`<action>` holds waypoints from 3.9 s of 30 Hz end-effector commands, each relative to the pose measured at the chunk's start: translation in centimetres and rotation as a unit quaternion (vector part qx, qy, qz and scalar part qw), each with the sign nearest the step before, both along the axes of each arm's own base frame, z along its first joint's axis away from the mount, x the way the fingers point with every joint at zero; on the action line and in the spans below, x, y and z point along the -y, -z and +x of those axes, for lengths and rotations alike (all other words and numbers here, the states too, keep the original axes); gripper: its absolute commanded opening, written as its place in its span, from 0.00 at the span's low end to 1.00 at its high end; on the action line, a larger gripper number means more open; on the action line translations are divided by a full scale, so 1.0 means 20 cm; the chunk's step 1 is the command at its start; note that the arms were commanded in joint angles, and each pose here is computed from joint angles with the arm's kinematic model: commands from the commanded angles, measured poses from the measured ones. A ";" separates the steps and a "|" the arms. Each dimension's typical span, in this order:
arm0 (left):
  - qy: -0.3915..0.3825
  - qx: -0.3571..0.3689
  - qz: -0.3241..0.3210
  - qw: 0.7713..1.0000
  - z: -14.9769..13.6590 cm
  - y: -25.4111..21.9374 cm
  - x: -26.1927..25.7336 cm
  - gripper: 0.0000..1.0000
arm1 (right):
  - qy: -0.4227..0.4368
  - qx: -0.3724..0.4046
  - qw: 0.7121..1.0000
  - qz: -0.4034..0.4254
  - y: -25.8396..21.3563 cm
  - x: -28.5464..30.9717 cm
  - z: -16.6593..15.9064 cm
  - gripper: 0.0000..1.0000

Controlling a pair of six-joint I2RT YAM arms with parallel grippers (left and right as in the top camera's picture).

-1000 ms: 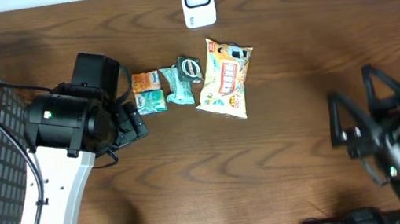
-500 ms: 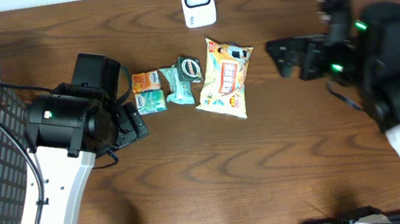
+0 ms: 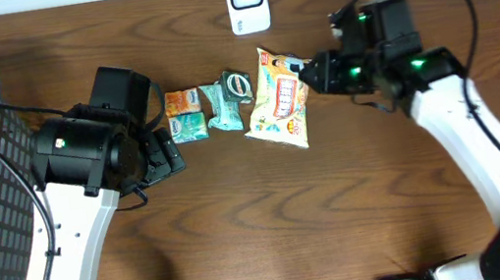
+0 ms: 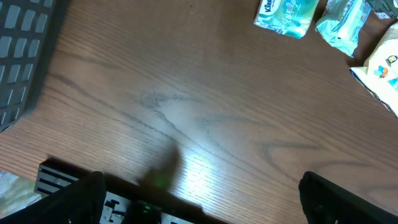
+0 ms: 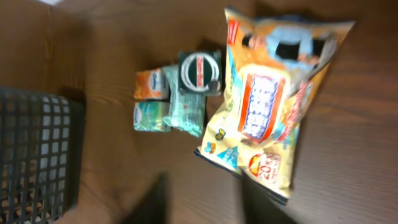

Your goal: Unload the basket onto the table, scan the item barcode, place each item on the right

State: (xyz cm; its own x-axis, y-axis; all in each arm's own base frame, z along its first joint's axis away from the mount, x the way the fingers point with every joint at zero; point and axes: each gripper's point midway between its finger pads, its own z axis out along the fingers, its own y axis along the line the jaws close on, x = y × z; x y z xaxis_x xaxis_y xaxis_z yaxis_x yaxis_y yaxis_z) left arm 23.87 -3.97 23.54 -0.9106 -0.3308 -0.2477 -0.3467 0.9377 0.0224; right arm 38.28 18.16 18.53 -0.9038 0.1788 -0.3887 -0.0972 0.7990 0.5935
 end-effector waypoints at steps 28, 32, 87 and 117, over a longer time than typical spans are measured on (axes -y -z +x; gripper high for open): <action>-0.008 0.001 0.000 1.000 -0.01 0.00 -0.01 0.98 | 0.041 -0.129 0.952 -0.274 0.64 0.02 -0.18 0.01; -0.008 0.001 0.000 1.000 -0.01 0.00 -0.01 0.98 | 0.045 -0.056 0.971 -0.226 0.36 -0.03 -0.13 0.01; -0.008 0.001 0.000 1.000 -0.01 0.00 -0.01 0.98 | -0.022 -0.126 0.946 -0.299 0.74 -0.12 -0.28 0.01; -0.008 0.001 0.000 1.000 -0.01 0.00 -0.01 0.97 | 0.031 0.041 0.956 -0.287 0.33 -0.13 0.04 0.01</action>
State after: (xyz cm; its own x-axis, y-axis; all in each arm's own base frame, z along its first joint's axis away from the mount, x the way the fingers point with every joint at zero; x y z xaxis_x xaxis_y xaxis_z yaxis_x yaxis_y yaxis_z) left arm 23.86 -3.97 23.53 -0.9107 -0.3311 -0.2471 -0.3471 0.9376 0.0228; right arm 37.84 21.70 12.14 -0.8824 -0.0355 -0.4692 -0.0970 0.9895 0.1075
